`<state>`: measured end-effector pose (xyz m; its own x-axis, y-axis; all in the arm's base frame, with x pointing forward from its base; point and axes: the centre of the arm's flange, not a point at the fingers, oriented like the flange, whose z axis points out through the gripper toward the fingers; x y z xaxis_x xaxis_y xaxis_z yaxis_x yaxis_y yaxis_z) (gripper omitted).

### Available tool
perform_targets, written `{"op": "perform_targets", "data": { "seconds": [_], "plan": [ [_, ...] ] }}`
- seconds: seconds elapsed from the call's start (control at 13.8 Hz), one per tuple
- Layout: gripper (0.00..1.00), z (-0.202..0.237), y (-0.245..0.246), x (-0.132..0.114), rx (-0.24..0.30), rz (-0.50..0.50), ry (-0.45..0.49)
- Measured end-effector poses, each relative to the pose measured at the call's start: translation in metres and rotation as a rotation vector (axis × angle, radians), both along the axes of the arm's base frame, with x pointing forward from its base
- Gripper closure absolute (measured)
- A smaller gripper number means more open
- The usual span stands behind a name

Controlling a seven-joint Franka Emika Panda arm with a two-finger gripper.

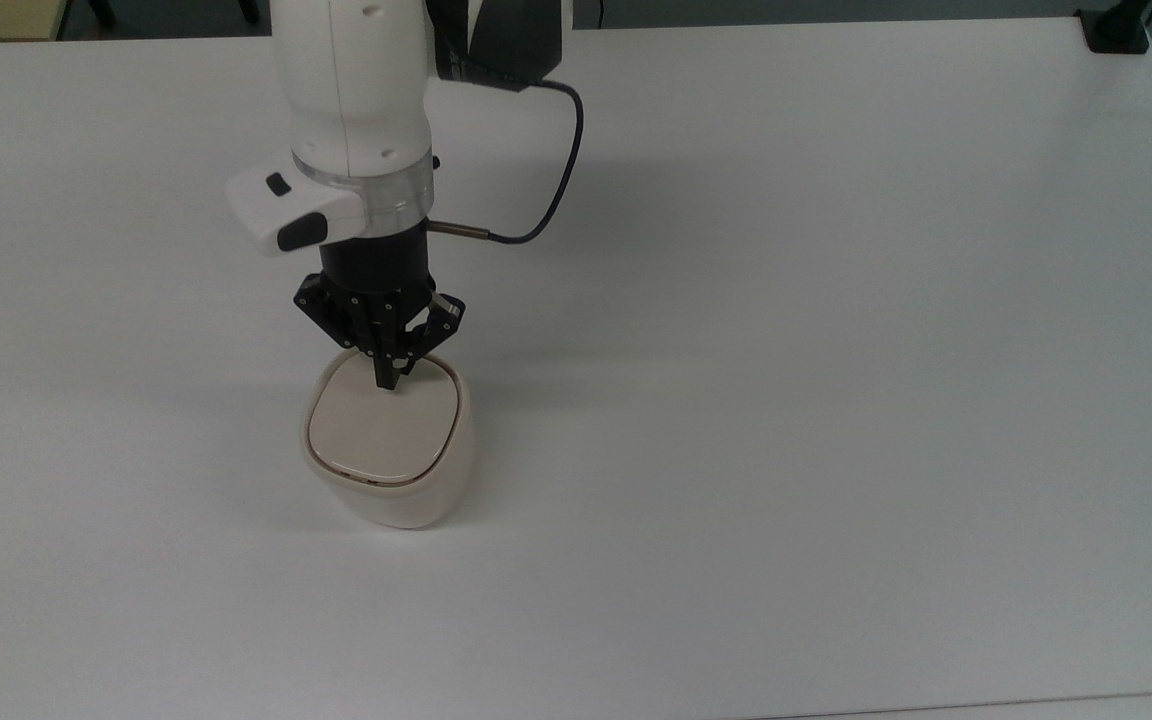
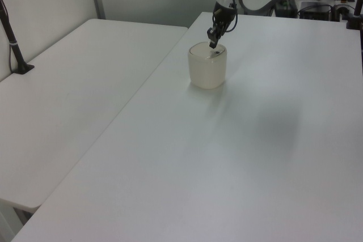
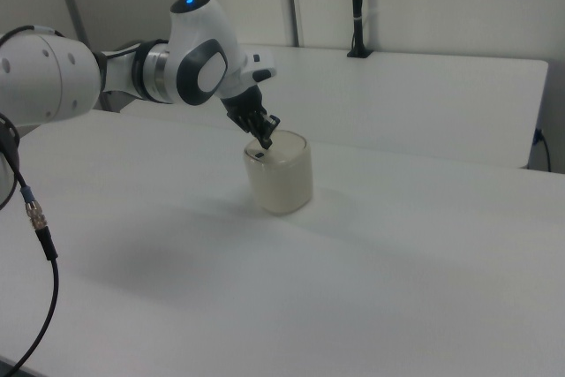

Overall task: Open the trash bin
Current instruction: 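Close the gripper on the dark tab of the lid, then lift the gripper upward, flipping the lid open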

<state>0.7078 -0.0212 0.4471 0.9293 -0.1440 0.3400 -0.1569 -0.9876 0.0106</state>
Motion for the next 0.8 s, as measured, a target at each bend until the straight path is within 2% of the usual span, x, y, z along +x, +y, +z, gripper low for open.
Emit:
{"op": "perform_targets", "data": {
  "seconds": [0.8],
  "plan": [
    [0.99,-0.0099,0.0014,0.0021,-0.018,0.01,0.013]
  ]
}}
